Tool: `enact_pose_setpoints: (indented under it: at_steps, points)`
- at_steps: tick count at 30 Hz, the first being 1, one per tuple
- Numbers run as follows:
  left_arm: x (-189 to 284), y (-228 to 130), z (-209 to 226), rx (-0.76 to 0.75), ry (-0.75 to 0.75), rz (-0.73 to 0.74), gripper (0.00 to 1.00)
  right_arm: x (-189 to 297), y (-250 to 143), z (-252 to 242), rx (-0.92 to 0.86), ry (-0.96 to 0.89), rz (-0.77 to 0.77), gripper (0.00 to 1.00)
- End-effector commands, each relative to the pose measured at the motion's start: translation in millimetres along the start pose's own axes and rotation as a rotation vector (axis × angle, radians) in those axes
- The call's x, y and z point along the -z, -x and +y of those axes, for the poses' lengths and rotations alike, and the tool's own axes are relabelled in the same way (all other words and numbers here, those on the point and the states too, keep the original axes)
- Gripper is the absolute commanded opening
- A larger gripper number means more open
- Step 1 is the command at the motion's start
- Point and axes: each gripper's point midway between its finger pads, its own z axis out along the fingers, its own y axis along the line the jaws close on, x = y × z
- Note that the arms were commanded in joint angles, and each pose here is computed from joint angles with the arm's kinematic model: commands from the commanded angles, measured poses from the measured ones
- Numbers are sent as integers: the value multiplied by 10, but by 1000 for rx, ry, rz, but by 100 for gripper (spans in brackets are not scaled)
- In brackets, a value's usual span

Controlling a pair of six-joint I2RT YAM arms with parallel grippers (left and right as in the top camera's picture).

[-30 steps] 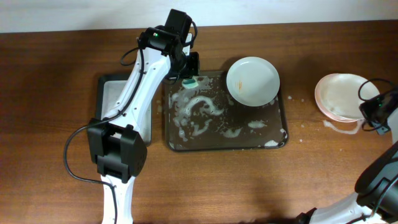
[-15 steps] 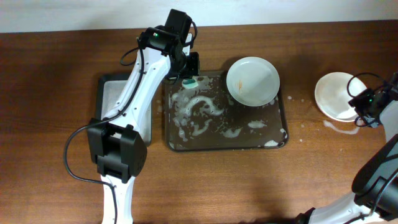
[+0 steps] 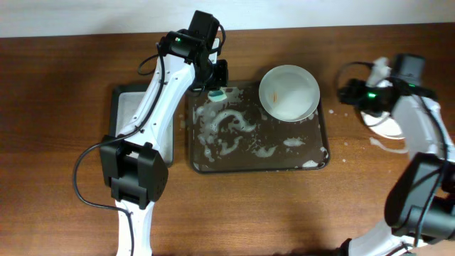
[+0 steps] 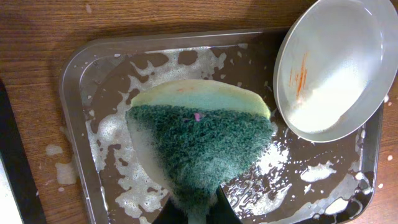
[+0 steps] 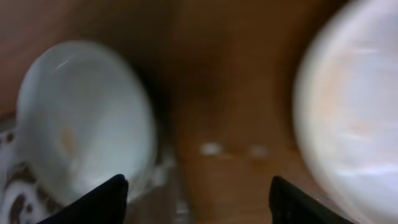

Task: Clean dirty plates on tray and stack at the side
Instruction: 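Move the right gripper to the remaining white plate and grip its rim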

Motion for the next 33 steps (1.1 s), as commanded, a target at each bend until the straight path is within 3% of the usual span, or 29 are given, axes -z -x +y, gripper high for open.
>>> enact_pose_setpoints:
  at_steps: [1, 8, 12, 21, 28, 33]
  points:
    - [10, 39, 6, 12, 2, -10, 1, -200, -118, 281, 93, -101, 31, 66]
    - [9, 36, 8, 12, 2, -9, 1, -652, -464, 404, 95, -147, 139, 46]
    - [9, 37, 9, 12, 3, -9, 0, -789, -576, 331, 85, -156, 182, 41]
    - [9, 38, 13, 12, 5, -10, 1, -842, -661, 448, 144, -145, 195, 11]
    - [9, 38, 13, 12, 5, -10, 0, -843, -774, 511, 193, -143, 234, 4]
    - [9, 38, 13, 12, 5, -10, 1, -741, -1177, 576, 164, -132, 393, 4]
